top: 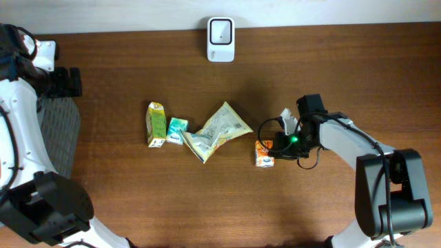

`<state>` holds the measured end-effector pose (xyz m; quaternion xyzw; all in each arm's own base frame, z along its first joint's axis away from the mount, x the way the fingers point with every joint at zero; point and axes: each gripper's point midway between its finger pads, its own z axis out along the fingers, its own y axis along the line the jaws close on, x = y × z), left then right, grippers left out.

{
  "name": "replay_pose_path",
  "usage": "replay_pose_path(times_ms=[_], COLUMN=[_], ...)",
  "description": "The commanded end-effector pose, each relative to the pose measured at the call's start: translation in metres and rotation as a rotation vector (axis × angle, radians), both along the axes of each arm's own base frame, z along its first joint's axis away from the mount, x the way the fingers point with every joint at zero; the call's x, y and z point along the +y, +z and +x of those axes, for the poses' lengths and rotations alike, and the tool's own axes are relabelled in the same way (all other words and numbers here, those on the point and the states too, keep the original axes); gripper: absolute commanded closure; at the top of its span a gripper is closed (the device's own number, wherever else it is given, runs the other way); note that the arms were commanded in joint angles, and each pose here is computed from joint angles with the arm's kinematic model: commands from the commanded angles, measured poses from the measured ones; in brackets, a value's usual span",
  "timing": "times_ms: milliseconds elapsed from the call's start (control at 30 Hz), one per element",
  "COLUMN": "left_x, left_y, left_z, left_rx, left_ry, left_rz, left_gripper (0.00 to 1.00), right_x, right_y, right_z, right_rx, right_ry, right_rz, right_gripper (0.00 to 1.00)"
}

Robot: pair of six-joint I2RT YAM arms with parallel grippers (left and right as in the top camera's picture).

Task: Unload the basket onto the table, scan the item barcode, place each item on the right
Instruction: 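Lift the orange box and hold it over the scanner window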

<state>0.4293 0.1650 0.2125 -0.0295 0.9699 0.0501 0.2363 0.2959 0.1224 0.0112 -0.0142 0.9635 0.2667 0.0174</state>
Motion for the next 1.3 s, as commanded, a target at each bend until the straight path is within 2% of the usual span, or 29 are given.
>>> replay_pose_path(times_ms=[0,67,133,233,367,467,600,700,767,1033,1267], left_x=[-0.001,-0.001,-0.001,-0.001,-0.001,-0.001,-0.001,-0.001,-0.001,-0.001,-0.001], left_y=[-0.003,-0.003,-0.003,-0.003,-0.003,-0.003,-0.003,-0.003,-0.003,-0.003,-0.003], left_z=[0.000,0.000,0.000,0.000,0.000,0.000,0.000,0.000,0.000,0.000,0.000], left_rx=[0.006,0.006,0.006,0.006,0.006,0.006,0.006,0.006,0.006,0.006,0.006], left_ry=[-0.017,-0.017,-0.017,-0.017,-0.017,-0.017,-0.017,-0.017,-0.017,-0.017,-0.017], left_rz=[-0.005,-0.005,-0.005,-0.005,-0.005,-0.005,-0.005,-0.005,-0.005,-0.005,-0.005], left_gripper=[0.01,0.01,0.01,0.01,0.01,0.01,0.01,0.01,0.01,0.01,0.01], right_x=[0.001,-0.007,-0.009,0.010,0.031,0.036,0.036,0.035,0.034,0.033,0.036], right_y=[0.026,0.069,0.129,0.208,0.267,0.293,0.310,0.345,0.359,0.367,0.412], right_z=[0.003,0.017,0.036,0.056,0.063,0.065,0.084,0.104,0.106,0.111,0.107], right_rx=[-0.008,-0.048,-0.155,-0.345,-0.512,-0.575,-0.571,-0.641,-0.648,-0.564,-0.631], right_ry=[-0.001,-0.032,-0.033,0.040,0.175,0.262,0.257,0.227,0.206,0.113,0.254], right_rz=[0.013,0.018,0.090,0.367,0.726,0.884,0.931,0.929,0.942,0.969,0.971], right_gripper=[0.96,0.96,0.96,0.96,0.96,0.96,0.96,0.96,0.96,0.96,0.96])
